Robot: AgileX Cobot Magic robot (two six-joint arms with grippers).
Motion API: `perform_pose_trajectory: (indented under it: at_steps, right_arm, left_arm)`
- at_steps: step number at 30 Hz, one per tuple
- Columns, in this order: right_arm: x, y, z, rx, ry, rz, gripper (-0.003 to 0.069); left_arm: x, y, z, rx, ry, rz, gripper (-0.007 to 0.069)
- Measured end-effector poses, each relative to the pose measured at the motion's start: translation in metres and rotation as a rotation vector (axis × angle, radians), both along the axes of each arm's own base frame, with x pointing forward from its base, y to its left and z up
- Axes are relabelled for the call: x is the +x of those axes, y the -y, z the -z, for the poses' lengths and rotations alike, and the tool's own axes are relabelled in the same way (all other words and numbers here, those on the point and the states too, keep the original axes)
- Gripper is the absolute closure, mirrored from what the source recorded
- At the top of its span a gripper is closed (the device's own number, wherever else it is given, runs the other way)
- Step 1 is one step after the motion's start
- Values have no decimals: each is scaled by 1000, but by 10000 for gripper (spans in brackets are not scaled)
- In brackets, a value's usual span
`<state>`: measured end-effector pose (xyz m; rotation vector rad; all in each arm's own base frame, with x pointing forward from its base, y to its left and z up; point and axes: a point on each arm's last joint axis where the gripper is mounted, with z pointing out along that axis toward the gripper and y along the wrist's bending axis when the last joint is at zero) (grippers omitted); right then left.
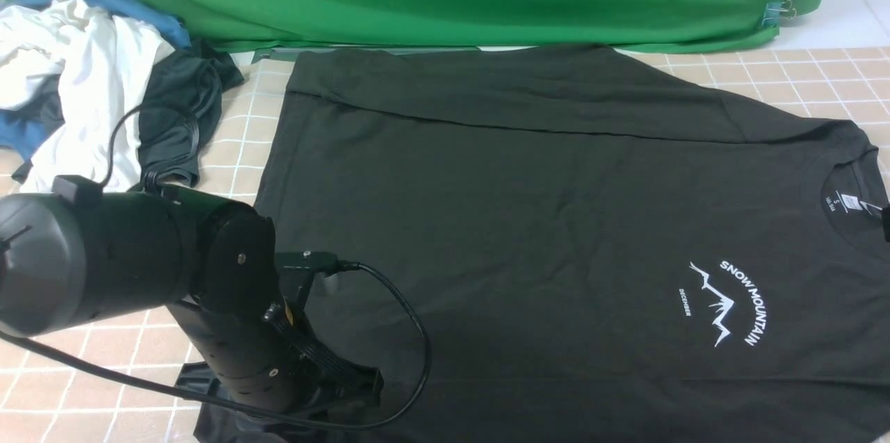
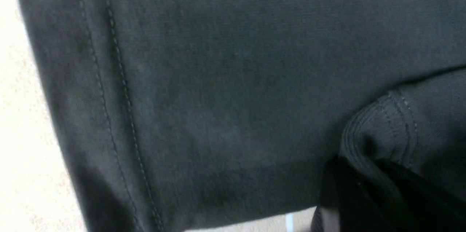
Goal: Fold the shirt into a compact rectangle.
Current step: 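Grasp the left edge of the dark T-shirt lying flat on the table, then fold the left side of the black T-shirt inward over its body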
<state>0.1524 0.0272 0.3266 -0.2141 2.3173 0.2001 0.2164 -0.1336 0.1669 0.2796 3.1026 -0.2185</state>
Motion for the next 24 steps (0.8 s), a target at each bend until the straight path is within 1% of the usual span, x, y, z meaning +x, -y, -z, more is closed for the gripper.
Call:
perform_pose_trajectory:
  at_steps: [3, 5, 7, 10, 11, 13, 15, 17, 19, 21, 24]
  right_arm:
    - [0, 0, 0, 0, 0, 0, 411]
    - [0, 0, 0, 0, 0, 0, 411]
    - [0, 0, 0, 0, 0, 0, 411]
    - [0, 0, 0, 0, 0, 0, 411]
    - [0, 0, 0, 0, 0, 0, 411]
    - [0, 0, 0, 0, -1, 0, 411]
    - [0, 0, 0, 0, -4, -1, 411]
    - [-1, 0, 1, -1, -10, -2, 411]
    - [-1, 0, 1, -2, -16, -3, 413]
    - [-1, 0, 1, -2, -19, -4, 428]
    - [-1, 0, 1, -2, -19, -4, 492]
  left_arm:
    - [-3, -1, -14, -10, 3, 7, 603]
    - [-3, 0, -30, -35, 44, 10, 603]
    - [3, 3, -54, -80, 129, 12, 603]
    - [13, 8, -76, -117, 204, 15, 603]
    - [21, 11, -91, -135, 259, 20, 603]
    - [31, 14, -110, -138, 332, 37, 603]
    - [36, 14, -121, -130, 380, 42, 603]
    - [45, 15, -141, -121, 468, 44, 603]
    - [56, 11, -158, -123, 534, 20, 603]
    - [66, 4, -167, -136, 564, -25, 603]
    - [86, -12, -169, -167, 581, -118, 603]
